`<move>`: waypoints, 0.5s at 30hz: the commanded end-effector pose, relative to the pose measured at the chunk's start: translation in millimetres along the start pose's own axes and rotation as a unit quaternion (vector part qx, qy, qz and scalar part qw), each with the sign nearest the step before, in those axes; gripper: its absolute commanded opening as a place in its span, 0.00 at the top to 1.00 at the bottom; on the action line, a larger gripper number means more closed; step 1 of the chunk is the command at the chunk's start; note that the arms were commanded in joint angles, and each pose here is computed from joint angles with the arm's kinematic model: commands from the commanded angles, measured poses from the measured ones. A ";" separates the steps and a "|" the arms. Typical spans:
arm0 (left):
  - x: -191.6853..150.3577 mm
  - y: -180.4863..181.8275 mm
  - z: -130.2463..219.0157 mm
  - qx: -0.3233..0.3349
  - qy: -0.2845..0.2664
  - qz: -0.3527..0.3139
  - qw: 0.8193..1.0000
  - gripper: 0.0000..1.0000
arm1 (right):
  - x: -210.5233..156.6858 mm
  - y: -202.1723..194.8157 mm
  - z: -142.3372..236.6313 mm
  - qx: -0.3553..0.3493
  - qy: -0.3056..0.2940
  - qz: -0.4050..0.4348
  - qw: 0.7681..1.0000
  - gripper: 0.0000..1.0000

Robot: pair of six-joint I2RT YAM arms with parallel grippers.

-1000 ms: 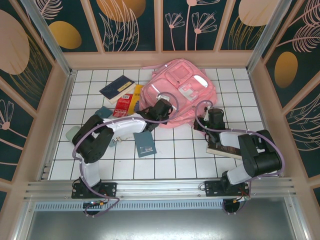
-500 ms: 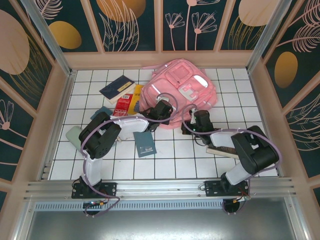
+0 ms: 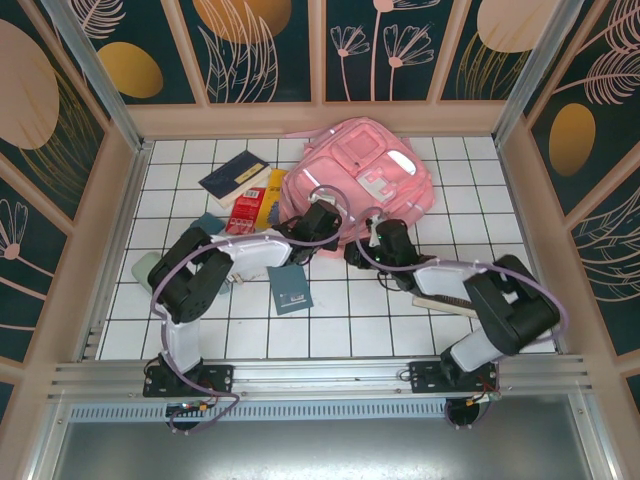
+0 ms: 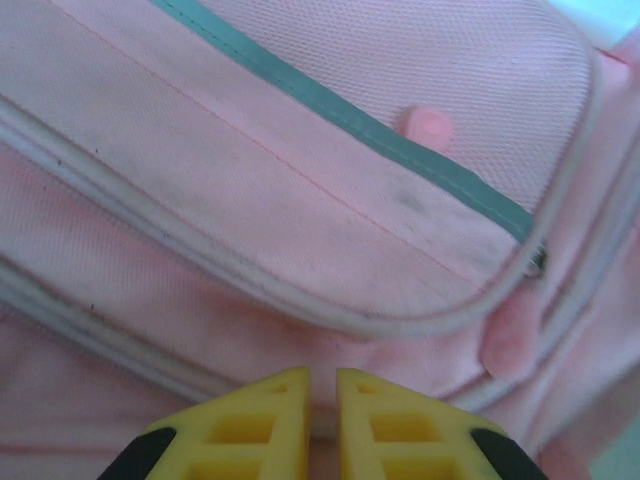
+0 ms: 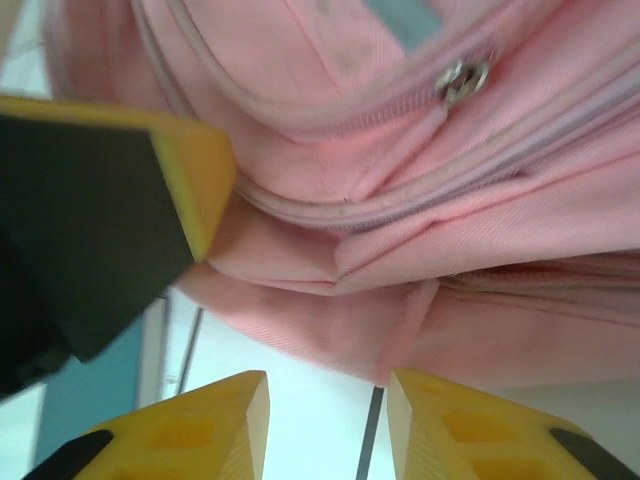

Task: Pack books, pencil case, and school supplies into a backpack

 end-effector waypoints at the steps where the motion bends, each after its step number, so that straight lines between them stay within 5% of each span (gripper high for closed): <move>1: 1.4 -15.7 25.8 -0.021 -0.017 -0.012 1.000 0.83 | 13.1 -13.6 25.8 -0.008 -0.047 -0.039 0.998 0.61; 8: -26.8 -47.6 30.9 -0.018 -0.015 -0.077 0.997 0.84 | 19.7 -48.1 61.0 -0.048 -0.116 -0.087 0.988 0.57; 15: -32.9 -58.1 5.2 -0.004 0.008 -0.106 0.994 0.78 | 17.5 -51.0 67.8 -0.046 -0.125 -0.088 0.987 0.56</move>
Point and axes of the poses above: each hand's point on the last joint's axis, 136 mm out from that joint toward the fingers, its own z axis back along the fingers, its own y axis along the line the jaws close on, x = y × z, the point moved 6 cm from there along z, back along the fingers, and after that the axes turned 1 degree about z, right-handed, at the moved point
